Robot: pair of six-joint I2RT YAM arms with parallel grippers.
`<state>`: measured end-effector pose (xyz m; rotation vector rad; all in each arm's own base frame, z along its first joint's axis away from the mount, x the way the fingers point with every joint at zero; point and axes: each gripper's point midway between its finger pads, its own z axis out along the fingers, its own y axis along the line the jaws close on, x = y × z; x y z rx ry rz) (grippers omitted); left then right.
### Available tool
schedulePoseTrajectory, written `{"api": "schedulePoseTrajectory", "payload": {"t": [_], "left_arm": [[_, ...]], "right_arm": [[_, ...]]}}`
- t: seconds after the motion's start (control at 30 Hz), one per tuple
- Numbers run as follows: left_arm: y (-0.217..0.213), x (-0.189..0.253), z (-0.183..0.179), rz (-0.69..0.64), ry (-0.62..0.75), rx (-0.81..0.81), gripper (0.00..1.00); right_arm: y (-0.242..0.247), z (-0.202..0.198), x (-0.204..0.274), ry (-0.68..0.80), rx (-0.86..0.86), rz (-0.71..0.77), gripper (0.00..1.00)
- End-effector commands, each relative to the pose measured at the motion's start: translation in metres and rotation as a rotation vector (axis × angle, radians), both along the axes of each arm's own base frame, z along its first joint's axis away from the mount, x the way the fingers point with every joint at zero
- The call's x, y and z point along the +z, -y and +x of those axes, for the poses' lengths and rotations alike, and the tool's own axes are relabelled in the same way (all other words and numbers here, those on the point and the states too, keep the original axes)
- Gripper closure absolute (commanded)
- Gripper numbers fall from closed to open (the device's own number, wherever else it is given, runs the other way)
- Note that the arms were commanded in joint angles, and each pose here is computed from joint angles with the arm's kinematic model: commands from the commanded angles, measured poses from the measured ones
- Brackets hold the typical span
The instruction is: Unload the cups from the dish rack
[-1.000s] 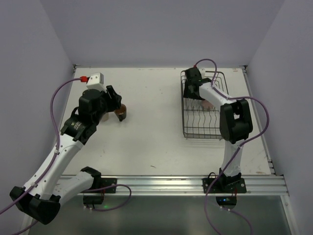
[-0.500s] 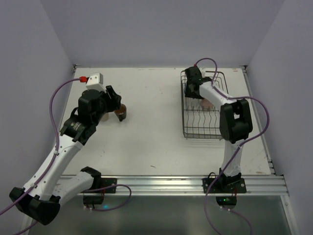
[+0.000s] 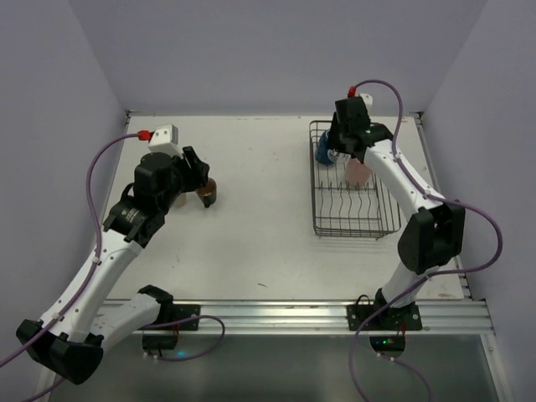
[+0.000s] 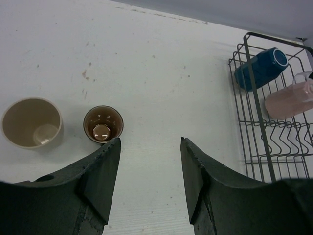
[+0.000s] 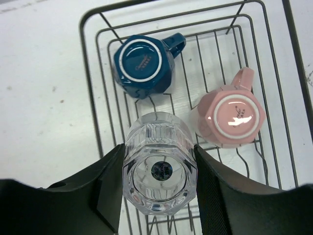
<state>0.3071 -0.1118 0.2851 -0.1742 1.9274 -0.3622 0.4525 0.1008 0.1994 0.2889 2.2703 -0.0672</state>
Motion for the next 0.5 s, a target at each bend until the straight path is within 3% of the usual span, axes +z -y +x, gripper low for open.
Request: {"api": "schedulePoseTrajectory", "payload": {"t": [0.0,0.13,0.27,0.47], "left_arm": [[0.014,0.020,0.003,-0.001,0.038,-0.093,0.44],[0.053,0.032,-0.002,-0.054,0.060,-0.310,0.44],[0.105,0.066,-0.028,-0.223,0.190,-0.632,0.44],[0.141,0.086,-0.054,-0.488,0.257,-0.874,0.41]], "right_arm": [[-0.006,-0.019,0.058,0.102,0.072,0.078,1.00],[-0.032,-0.042,0.086,0.143,0.210,0.212,1.00],[-0.073,-0.072,0.111,0.180,0.408,0.420,1.00],[-0.118,-0.122,0.150,0.251,0.662,0.713,1.00]]}}
